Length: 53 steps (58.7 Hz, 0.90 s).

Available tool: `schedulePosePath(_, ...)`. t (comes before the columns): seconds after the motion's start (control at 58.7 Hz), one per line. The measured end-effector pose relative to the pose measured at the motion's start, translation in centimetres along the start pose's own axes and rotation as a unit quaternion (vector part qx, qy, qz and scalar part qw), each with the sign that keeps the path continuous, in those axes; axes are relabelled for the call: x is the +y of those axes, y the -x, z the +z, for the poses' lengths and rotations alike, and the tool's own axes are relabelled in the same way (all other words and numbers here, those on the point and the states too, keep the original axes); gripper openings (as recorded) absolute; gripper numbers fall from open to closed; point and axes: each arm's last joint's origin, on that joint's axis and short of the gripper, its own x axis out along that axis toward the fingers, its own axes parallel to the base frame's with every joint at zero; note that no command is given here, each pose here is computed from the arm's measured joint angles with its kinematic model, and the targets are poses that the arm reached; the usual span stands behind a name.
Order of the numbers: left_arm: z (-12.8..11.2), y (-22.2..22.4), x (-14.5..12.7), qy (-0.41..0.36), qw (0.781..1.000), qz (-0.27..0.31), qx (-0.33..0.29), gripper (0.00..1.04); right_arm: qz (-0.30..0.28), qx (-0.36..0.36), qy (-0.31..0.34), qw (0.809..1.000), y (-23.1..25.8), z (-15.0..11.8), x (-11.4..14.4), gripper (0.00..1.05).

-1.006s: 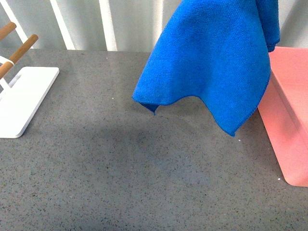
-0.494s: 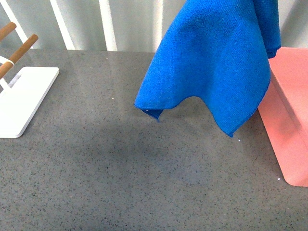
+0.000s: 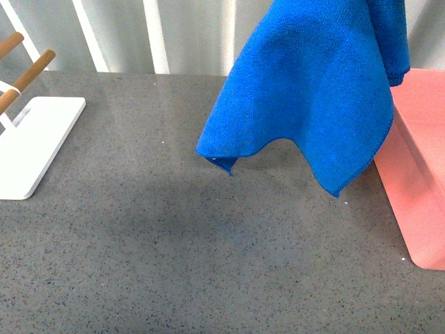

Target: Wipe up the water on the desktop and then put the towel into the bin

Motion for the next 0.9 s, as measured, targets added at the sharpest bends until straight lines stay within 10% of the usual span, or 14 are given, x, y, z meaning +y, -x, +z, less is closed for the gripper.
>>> schedulePosePath(0.733, -0.3, 1.7, 0.0, 0.0, 1.0, 0.0, 0.003, 0.04, -0.033, 0.041, -0.003, 0.999, -0.4, 0.0, 1.2, 0.03)
schedulePosePath(0.903, -0.3, 1.7, 0.0, 0.0, 1.0, 0.0, 0.003, 0.31, -0.073, 0.15, -0.045, 0.985, -3.0, -2.3, 2.5, 0.03)
